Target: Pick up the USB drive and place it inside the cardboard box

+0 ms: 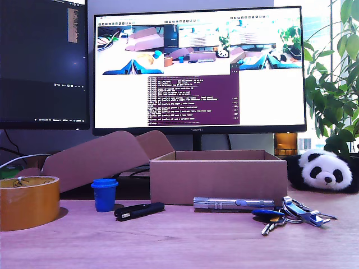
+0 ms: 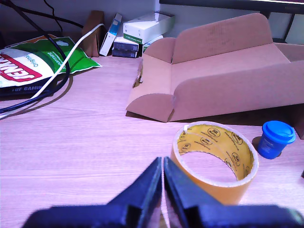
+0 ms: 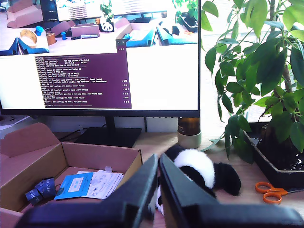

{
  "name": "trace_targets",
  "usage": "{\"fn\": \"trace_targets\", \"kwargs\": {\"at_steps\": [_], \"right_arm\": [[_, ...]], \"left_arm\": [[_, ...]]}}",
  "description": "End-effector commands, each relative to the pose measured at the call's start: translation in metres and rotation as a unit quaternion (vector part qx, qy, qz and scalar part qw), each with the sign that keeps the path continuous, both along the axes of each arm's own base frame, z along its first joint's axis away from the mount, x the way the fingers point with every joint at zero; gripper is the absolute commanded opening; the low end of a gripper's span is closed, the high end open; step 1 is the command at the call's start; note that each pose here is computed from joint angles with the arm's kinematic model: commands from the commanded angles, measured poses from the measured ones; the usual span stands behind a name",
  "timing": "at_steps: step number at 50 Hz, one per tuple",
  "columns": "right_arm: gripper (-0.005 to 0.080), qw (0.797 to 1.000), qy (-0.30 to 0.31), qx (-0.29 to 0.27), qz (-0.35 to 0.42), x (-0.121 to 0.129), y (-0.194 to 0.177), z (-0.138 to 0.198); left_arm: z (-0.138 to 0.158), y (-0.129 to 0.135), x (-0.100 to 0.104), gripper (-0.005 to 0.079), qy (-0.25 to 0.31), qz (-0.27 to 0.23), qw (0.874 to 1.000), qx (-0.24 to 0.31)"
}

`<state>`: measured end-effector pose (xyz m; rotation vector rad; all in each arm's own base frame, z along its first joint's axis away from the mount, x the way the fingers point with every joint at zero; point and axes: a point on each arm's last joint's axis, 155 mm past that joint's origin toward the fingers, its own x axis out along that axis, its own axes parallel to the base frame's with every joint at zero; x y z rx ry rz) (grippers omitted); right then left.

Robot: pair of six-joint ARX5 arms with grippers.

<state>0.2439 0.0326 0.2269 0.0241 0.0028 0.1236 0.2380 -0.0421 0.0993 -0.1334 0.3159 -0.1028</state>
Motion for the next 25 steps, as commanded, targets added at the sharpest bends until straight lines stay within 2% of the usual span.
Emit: {"fn": "trace_targets", "kwargs": {"at_steps": [1, 20, 25], "right_arm": [[-0.0013, 0.991, 0.11, -0.064, 0.04, -0.008, 0.011, -0.062], [-0.0013, 0.991, 0.109, -0.062, 0.039, -0.008, 0.012, -0.061], [-0.0013, 0.993, 0.11, -0.028, 0.041, -0.008, 0.014, -0.059]], "left_arm": [[-0.005, -0.003, 0.0, -0.0021, 0.007, -0.007, 1.0, -0.004], [-0.006, -0.004, -0.001, -0.0021, 0.01, -0.006, 1.0, -0.012], [0.001, -0.015, 0.0, -0.0021, 0.0, -0.032, 0.999, -0.033]]}}
